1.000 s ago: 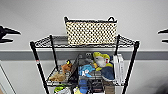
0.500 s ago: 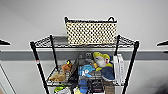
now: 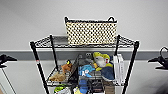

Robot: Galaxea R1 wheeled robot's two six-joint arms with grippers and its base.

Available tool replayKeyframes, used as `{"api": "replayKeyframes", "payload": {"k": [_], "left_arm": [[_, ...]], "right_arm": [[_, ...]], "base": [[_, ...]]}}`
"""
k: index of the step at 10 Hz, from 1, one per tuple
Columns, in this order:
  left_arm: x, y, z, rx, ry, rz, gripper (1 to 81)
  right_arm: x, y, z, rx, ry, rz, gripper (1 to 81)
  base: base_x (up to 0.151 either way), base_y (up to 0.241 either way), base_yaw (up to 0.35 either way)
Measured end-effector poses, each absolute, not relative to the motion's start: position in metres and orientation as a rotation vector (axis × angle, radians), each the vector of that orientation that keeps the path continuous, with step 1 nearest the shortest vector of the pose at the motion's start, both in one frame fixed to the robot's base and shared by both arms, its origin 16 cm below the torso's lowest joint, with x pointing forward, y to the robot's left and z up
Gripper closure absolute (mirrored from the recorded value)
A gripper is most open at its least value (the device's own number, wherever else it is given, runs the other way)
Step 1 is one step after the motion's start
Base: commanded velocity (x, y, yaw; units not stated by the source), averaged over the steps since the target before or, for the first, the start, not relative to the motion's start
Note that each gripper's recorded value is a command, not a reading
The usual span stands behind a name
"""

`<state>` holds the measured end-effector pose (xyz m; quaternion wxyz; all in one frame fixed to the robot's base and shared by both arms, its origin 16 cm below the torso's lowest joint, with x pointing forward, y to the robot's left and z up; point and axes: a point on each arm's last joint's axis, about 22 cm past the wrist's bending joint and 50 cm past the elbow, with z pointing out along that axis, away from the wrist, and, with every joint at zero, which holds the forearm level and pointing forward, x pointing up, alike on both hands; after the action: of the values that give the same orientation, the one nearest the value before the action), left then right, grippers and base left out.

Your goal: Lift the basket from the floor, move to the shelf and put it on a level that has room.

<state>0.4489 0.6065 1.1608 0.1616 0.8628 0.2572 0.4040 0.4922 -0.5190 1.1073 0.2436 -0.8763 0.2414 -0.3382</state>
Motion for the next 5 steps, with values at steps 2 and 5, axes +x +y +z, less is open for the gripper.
{"api": "replayKeyframes", "payload": {"k": [2, 5], "left_arm": [[0.448, 0.602, 1.108, 2.526, 0.735, 1.064, 1.0], [0.439, 0.573, 1.016, 2.606, 0.686, 0.892, 1.0]], "right_arm": [[0.487, -0.502, 1.047, -2.444, 0.651, -0.814, 1.0], [0.46, -0.498, 0.948, -2.523, 0.675, -0.66, 1.0]], "base": [[0.0, 0.0, 0.0], [0.0, 0.0, 0.0]]}}
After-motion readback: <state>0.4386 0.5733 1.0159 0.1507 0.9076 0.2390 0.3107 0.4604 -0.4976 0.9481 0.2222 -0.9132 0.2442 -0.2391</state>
